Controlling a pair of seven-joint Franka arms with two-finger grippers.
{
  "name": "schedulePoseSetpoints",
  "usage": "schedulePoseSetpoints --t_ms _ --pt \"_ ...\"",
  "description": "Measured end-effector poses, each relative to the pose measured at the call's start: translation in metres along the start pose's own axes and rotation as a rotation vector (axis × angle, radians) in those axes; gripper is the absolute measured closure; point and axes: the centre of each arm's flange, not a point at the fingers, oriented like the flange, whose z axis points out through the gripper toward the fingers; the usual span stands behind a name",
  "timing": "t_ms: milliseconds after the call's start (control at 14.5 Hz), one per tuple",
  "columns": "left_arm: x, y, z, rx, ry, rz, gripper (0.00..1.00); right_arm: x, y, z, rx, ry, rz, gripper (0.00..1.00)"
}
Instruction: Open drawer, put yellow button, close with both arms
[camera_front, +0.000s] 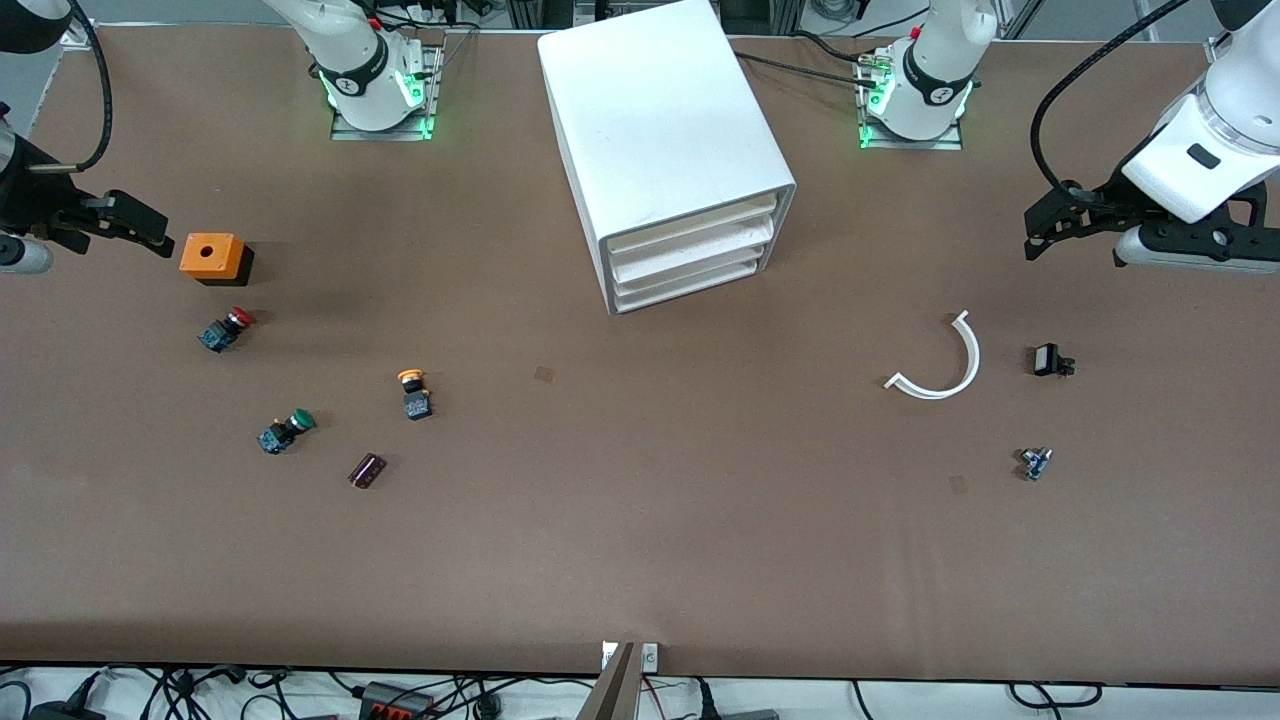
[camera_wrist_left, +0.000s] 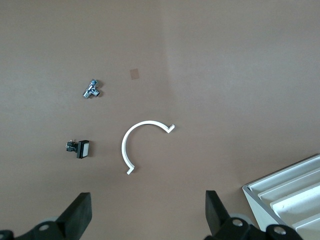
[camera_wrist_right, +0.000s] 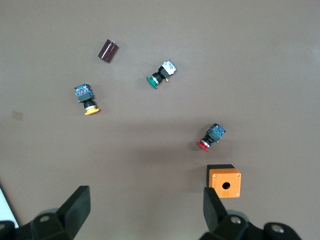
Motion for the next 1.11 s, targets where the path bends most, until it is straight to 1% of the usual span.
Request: schedulePoseSetpoints --t_ms 553,829,967,1037,1106 --pt "0.000 0.000 0.000 0.000 0.000 0.000 0.00 0.000 0.000 0.000 0.000 0.002 -0.001 0.00" --pt "0.000 0.000 0.000 0.000 -0.001 0.000 0.00 0.000 -0.001 0.003 0.000 -0.007 -0.003 0.00" --pt "0.000 0.005 0.004 -0.001 -0.018 0.009 0.00 0.002 -0.004 0.008 0.000 -0.014 -0.007 0.00" --pt "-0.003 0.012 0.007 0.000 -0.042 0.021 0.00 0.004 -0.006 0.011 0.000 -0.018 -0.011 0.00" --pt "-0.007 0.021 0.010 0.001 -0.080 0.039 0.00 0.007 -0.009 0.016 0.002 -0.023 -0.016 0.00"
